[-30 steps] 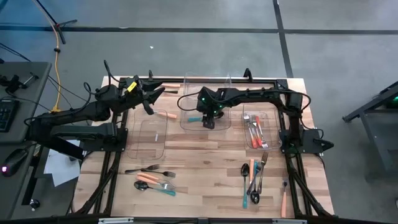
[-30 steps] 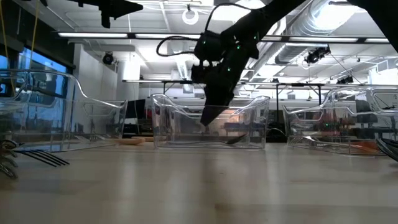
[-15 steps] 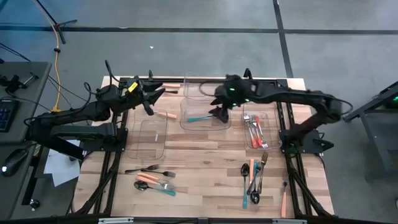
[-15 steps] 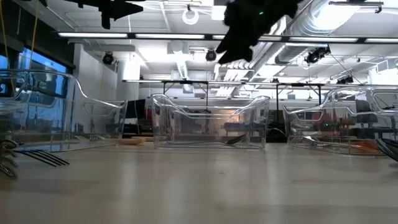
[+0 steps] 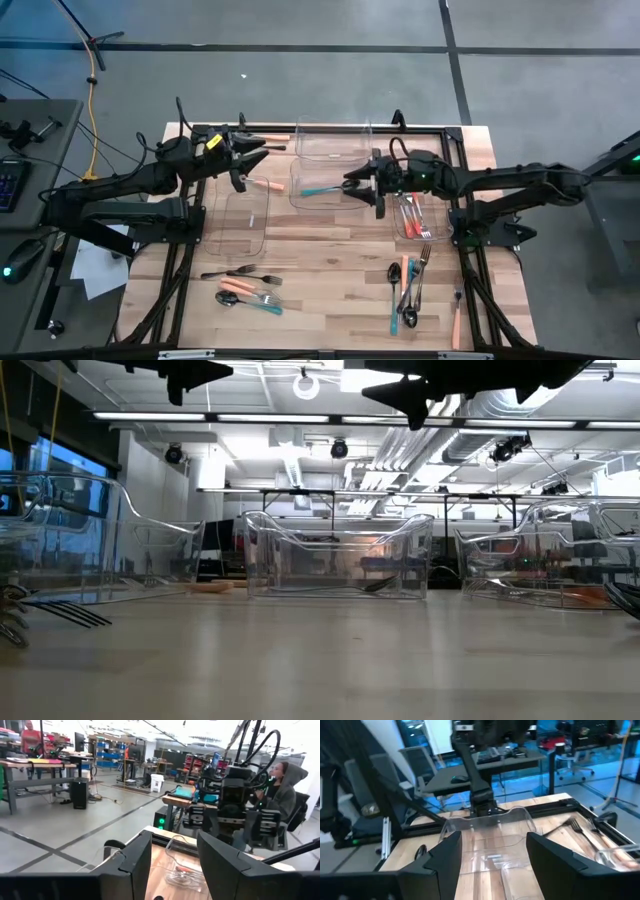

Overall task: Sort silverware by color (type)
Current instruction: Put the blue spoon into the middle transparent bin

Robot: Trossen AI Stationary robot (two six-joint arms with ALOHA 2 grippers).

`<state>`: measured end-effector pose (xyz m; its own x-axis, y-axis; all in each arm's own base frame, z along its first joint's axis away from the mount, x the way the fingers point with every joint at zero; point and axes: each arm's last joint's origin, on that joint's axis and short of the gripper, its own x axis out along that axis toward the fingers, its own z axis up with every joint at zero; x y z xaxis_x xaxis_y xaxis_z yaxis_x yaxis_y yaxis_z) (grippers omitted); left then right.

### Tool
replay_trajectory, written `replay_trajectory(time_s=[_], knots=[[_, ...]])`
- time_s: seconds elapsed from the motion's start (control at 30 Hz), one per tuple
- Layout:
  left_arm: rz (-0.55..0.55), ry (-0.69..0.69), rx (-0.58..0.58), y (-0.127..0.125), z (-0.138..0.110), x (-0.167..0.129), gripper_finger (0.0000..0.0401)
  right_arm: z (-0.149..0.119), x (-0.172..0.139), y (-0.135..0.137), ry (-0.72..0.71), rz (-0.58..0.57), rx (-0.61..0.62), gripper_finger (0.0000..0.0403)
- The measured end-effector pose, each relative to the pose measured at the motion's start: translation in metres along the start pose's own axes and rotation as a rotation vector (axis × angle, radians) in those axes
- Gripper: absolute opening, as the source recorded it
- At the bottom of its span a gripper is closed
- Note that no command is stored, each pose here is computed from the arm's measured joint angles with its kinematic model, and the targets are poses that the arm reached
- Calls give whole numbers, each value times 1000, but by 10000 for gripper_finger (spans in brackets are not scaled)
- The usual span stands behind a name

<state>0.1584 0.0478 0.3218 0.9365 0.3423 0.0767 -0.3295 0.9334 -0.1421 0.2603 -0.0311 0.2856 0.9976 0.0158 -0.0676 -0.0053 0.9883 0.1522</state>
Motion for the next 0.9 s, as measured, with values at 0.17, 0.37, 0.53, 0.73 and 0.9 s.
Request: replay_trajectory(time_s=[0.17, 0.37, 0.53, 0.73, 0.9], knots=[[0, 2, -36, 0, 0, 0, 147, -1, 1, 0, 2, 0, 11, 206], [1, 9, -44, 0, -1, 0, 147, -1, 1, 0, 3, -1, 38, 206], [-32, 18, -71, -3, -2, 0, 147, -1, 1, 0, 2, -1, 33, 206], [-214, 351, -68, -28, -1, -8, 147, -1, 1, 0, 3, -1, 33, 206], [-353, 690, -36, -64, 0, -16, 147, -1, 0, -2, 3, -10, 34, 206]])
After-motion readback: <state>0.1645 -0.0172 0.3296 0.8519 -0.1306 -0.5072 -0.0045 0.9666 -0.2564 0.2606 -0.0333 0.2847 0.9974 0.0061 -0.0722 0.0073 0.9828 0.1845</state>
